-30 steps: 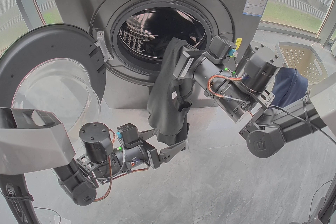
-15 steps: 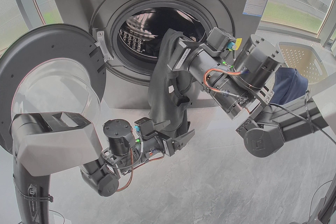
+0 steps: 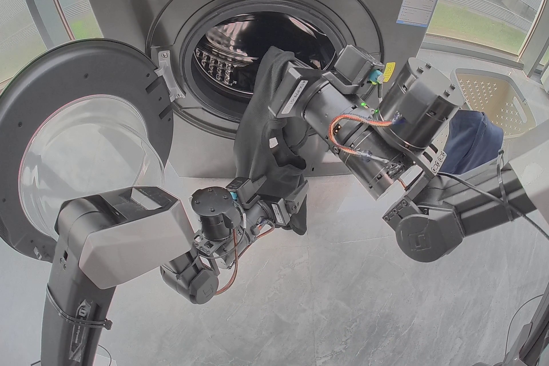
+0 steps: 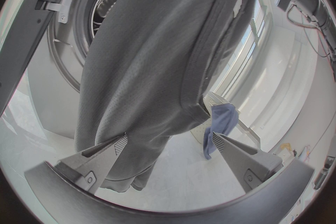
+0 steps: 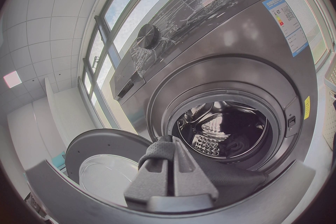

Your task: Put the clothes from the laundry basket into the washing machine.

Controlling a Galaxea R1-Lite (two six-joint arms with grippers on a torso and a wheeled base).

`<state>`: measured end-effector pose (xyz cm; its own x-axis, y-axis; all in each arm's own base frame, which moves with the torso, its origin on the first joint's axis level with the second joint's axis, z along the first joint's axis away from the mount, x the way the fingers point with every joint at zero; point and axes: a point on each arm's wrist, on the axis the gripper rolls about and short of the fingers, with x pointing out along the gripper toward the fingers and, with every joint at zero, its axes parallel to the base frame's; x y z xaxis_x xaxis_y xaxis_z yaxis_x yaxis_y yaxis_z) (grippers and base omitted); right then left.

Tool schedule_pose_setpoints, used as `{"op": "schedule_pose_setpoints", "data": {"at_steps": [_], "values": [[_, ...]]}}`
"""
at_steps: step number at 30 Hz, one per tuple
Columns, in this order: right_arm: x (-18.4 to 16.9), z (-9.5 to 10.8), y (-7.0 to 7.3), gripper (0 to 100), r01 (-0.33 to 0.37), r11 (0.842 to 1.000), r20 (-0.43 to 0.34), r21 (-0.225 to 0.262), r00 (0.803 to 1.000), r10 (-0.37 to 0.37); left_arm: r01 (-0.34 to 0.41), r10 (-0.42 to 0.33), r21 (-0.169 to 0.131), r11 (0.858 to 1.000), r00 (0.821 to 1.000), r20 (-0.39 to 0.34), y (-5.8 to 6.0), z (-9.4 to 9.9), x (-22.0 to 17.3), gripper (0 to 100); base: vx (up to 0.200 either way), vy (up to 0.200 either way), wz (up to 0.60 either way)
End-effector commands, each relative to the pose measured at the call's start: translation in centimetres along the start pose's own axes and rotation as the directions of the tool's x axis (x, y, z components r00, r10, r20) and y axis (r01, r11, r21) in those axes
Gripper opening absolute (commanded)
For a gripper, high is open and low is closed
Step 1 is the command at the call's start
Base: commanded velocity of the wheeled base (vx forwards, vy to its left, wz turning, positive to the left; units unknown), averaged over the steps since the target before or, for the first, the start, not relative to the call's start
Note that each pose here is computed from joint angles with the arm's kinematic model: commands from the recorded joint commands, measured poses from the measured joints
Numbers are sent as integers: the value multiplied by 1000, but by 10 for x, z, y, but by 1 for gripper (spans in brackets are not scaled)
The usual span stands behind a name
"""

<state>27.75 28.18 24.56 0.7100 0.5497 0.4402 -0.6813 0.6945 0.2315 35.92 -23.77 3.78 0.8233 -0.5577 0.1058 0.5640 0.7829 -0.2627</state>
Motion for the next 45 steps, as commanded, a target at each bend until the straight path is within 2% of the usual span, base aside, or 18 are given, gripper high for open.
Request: {"op": "schedule_pose_setpoints", "data": {"at_steps": [1,6,14,15,22,26,30,31,34,36,41,45], "values": [[-1,-1,0,0,-1,1000,-3,6,1000,1,-43,43,5,999,999,13,11,-9,7,100,0,0,0],[-1,-4,2,0,-2,1000,-8,8,1000,2,-68,67,7,998,997,27,17,-4,7,100,0,0,0],[-2,-6,4,0,2,1000,-11,11,1000,-2,-72,72,6,997,996,44,17,-3,10,100,0,0,0],[-3,-7,4,0,3,1000,-14,10,1000,-3,-81,81,6,997,995,53,17,-1,11,0,0,0,0],[-4,-8,3,0,3,1000,-15,10,1000,-3,-82,81,2,997,994,78,17,4,15,0,0,0,0],[-4,-7,-2,0,16,1000,-18,3,1000,-16,-82,82,0,997,994,77,15,8,12,0,0,0,0],[-4,-7,-5,0,22,1000,-17,0,1000,-22,-78,77,1,997,995,64,11,14,4,0,0,0,0],[-3,-6,-11,0,35,999,-16,-7,999,-36,-67,67,-1,998,997,41,5,21,-8,0,0,0,0],[-2,-4,-17,0,51,999,-11,-15,999,-52,-63,63,3,998,998,16,1,29,-23,0,0,0,0],[-1,-2,-27,0,76,997,-4,-26,997,-76,-12,12,5,1000,1000,-16,-12,46,-47,0,0,0,0],[-1,3,-42,0,108,993,11,-41,994,-108,82,-82,2,997,995,-54,-23,72,-85,0,0,0,0],[-1,7,-49,0,124,991,22,-48,992,-123,140,-140,-4,990,985,-97,-25,77,-107,0,0,0,0]]}}
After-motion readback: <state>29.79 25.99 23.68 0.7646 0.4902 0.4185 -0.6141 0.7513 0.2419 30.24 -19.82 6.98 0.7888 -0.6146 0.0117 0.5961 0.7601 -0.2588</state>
